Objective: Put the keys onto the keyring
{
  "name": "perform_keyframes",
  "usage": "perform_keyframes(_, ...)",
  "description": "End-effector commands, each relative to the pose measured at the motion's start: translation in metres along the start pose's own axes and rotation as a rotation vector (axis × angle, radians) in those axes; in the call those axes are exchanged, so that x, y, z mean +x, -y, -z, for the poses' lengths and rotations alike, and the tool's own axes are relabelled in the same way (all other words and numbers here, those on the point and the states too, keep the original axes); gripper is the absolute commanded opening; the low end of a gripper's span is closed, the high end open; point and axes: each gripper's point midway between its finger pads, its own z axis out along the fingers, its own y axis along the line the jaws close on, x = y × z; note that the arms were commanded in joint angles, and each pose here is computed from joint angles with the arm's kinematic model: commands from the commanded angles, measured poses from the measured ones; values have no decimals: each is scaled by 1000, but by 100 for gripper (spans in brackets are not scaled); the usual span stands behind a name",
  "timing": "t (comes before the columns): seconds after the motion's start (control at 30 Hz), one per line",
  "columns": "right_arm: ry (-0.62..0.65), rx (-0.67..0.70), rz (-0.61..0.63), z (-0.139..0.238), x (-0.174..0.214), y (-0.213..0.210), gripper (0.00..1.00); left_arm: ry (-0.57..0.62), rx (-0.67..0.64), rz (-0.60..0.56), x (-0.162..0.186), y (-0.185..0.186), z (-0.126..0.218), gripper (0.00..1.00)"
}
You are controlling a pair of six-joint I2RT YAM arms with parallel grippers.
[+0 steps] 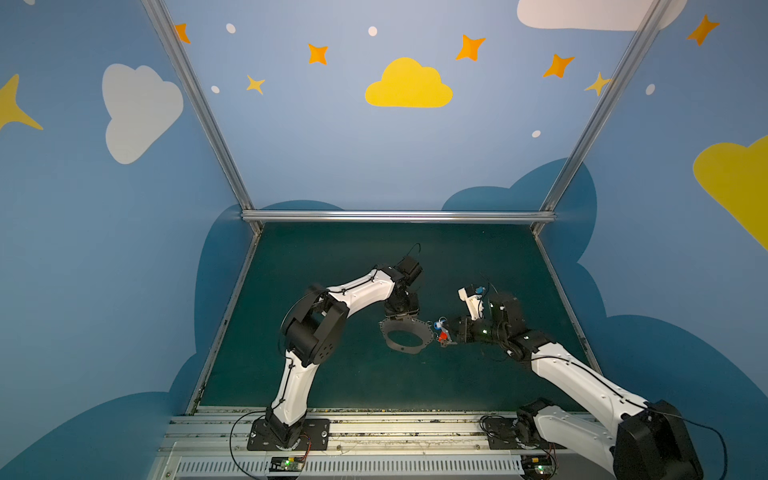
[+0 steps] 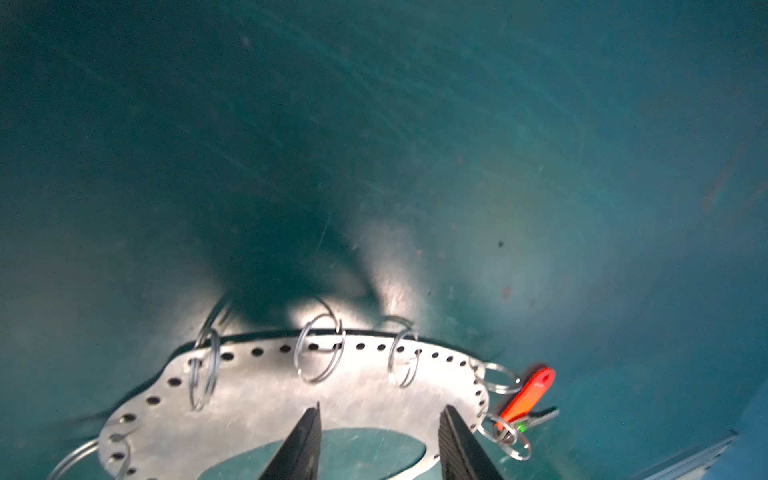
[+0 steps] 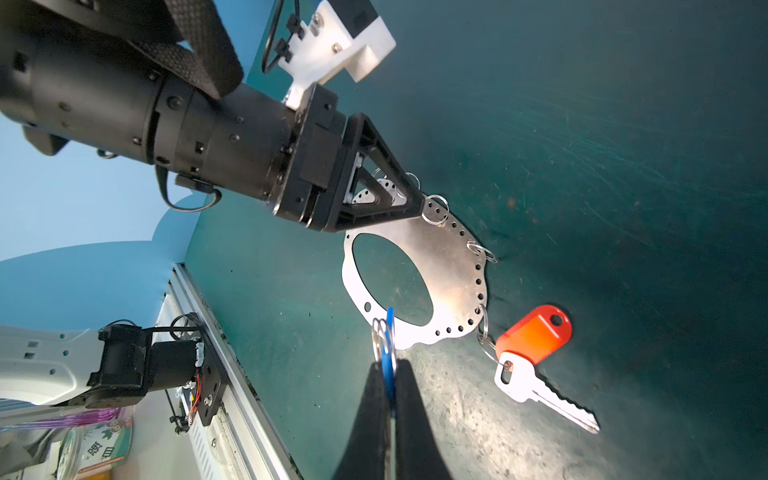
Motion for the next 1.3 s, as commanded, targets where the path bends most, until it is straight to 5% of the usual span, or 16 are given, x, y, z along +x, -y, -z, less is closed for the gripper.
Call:
perform_keyframes(0.0, 15, -20, 4, 2, 1, -4, 0, 1, 25, 39, -6, 5, -7, 48)
perform_keyframes(0.37, 32, -25, 10, 6, 1, -5, 0, -12, 17, 86, -15, 1, -28, 35)
perform_keyframes(0.47, 31, -28, 5, 5, 2, -5, 0, -10, 14, 90, -18, 0, -30, 22)
perform_keyframes(0.77, 26, -28, -1, 5, 5, -4, 0, -27, 17, 90, -18, -1, -34, 4)
perform_keyframes(1.27, -112, -136, 19, -40, 21, -14, 0, 40, 177, 91, -20, 26, 17, 4)
